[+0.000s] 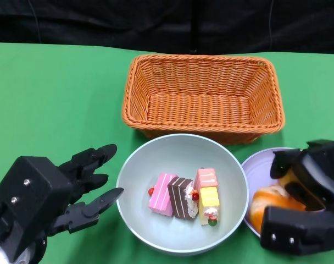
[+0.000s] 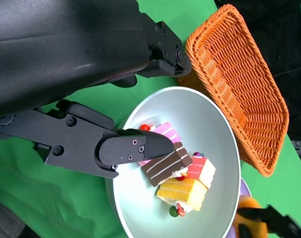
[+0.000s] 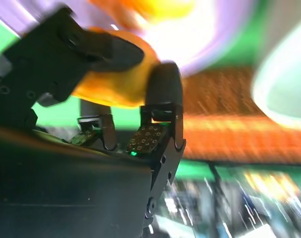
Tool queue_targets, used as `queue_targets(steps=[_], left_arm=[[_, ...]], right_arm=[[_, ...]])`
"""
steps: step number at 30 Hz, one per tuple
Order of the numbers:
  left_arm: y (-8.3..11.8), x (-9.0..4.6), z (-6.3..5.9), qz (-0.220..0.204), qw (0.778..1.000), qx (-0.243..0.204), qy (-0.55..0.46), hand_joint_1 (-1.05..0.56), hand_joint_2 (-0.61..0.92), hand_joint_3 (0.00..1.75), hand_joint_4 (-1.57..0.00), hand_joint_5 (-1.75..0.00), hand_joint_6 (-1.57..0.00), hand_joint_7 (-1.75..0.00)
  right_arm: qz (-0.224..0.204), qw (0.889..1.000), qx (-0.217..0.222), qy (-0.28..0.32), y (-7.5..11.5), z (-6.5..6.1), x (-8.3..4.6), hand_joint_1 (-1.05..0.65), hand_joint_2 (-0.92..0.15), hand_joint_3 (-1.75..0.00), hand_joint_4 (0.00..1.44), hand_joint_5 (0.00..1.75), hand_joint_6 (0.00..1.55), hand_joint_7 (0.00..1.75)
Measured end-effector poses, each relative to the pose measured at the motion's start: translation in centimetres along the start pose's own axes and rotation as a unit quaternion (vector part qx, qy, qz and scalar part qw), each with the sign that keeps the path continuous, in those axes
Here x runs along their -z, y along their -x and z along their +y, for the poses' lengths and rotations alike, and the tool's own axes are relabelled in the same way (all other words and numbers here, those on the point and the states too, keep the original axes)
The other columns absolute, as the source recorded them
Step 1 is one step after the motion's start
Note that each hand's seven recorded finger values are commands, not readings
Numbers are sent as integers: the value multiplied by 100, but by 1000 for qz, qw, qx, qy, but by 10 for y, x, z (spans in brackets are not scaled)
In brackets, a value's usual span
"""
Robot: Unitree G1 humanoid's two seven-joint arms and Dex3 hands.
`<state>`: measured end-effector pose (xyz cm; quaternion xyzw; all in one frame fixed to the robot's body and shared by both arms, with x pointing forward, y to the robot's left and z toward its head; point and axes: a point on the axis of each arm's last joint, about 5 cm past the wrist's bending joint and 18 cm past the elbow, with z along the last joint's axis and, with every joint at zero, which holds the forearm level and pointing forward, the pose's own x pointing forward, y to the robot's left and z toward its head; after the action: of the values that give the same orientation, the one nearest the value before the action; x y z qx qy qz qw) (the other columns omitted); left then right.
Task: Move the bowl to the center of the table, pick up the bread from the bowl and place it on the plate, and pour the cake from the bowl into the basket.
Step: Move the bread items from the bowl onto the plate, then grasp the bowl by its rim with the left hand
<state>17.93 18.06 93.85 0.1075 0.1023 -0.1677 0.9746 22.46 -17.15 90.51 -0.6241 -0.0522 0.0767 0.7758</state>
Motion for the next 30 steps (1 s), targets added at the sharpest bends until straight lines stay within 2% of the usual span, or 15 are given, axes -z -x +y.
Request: queue_targets(steps=[2,3,4,5,10,17,21,23,24,26,27,30], left_arm=[[0,-1,0,-1,1000,0,0,-44,92,46,0,-63,-27,0],[0,-1,0,-1,1000,1,-1,-44,92,46,0,-64,-27,0],[0,-1,0,-1,1000,1,0,-45,92,46,0,-64,-27,0],[0,-1,0,0,1000,1,0,-45,92,45,0,-64,-27,0],[0,-1,0,1,1000,1,1,-44,92,45,0,-64,-27,0],[-1,0,0,2,1000,2,2,-45,92,45,0,-64,-27,0],[-1,0,0,2,1000,1,2,-44,92,44,0,-64,-28,-1],[-1,0,0,-1,1000,1,0,-45,92,44,0,-64,-27,0],[-1,0,0,-2,1000,1,-1,-45,92,44,0,-64,-27,0],[-1,0,1,-4,1000,1,-3,-45,92,43,0,-64,-28,-1],[-1,0,1,-4,1000,0,-3,-45,92,43,0,-65,-28,-1],[-1,0,2,-6,1000,0,-5,-45,92,42,0,-66,-28,-1]], right_arm=[[13,1000,-28,-3,0,-8,-4,-57,-91,-12,29,33,35,1],[20,999,-40,-5,2,-11,-6,-62,-92,-14,21,41,31,1],[26,998,-52,-8,3,-14,-7,-69,-92,-17,9,60,27,0],[30,998,-62,-10,5,-16,-9,-71,-92,-18,5,67,26,0],[44,995,-85,-13,19,-30,-22,-82,-92,-25,0,70,20,0],[54,997,-61,11,44,-51,-36,-81,-92,-25,13,74,22,1],[53,998,-40,9,56,-58,-43,-79,-92,-25,17,73,21,1],[56,998,-30,9,62,-60,-44,-76,-92,-25,33,80,23,2],[56,998,-25,8,65,-60,-45,-76,-92,-25,35,81,24,2],[55,998,-15,10,71,-63,-47,-71,-92,-24,54,112,27,3],[56,998,-11,13,73,-65,-48,-70,-92,-24,57,116,27,3],[56,998,-1,15,78,-68,-47,-67,-92,-22,59,102,30,3]])
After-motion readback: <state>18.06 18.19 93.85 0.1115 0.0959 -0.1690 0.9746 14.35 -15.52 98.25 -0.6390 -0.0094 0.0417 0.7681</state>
